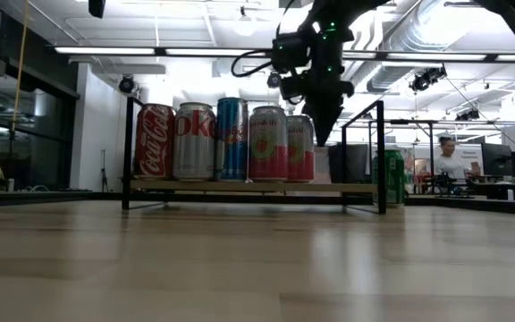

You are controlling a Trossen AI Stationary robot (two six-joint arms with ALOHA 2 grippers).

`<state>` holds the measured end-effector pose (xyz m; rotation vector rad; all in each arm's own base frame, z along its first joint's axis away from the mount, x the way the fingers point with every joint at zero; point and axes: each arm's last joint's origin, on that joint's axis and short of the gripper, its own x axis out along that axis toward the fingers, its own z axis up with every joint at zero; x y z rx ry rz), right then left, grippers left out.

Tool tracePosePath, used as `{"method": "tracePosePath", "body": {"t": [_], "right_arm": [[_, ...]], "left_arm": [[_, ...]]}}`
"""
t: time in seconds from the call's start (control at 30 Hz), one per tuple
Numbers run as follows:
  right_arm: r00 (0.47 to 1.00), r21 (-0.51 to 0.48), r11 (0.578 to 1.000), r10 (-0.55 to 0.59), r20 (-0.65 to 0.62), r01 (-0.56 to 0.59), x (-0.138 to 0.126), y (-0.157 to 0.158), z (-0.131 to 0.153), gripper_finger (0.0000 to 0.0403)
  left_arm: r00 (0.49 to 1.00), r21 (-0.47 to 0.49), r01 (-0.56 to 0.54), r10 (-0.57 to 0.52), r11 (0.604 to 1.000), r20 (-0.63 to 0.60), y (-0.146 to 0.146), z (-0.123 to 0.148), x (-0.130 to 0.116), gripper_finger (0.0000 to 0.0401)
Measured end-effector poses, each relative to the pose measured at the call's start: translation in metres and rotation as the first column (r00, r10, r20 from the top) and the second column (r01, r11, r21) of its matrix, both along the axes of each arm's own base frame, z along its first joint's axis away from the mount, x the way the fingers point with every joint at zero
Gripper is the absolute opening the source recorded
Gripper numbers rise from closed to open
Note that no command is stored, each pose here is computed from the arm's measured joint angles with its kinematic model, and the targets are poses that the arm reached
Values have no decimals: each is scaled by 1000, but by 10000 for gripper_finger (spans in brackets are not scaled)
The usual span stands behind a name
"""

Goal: Place canned beverage on shelf
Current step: Put the pink soda can on the shelf aligned with the other pink soda can

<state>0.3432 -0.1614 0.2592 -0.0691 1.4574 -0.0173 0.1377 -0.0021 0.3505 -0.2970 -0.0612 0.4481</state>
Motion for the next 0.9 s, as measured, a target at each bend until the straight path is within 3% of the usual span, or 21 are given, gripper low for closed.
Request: {"method": "tracePosePath", "body": {"t": [0.2,0.9], "right_arm": [[998,-80,996,39,41,-35,7,-1,1,0],[969,-115,993,59,239,-32,26,-3,6,0]], "left_arm": [[1000,-5,-1,1,1000,-20,-1,-3,5,3],[997,-40,8,-11,999,-72,-3,-12,21,0]]}}
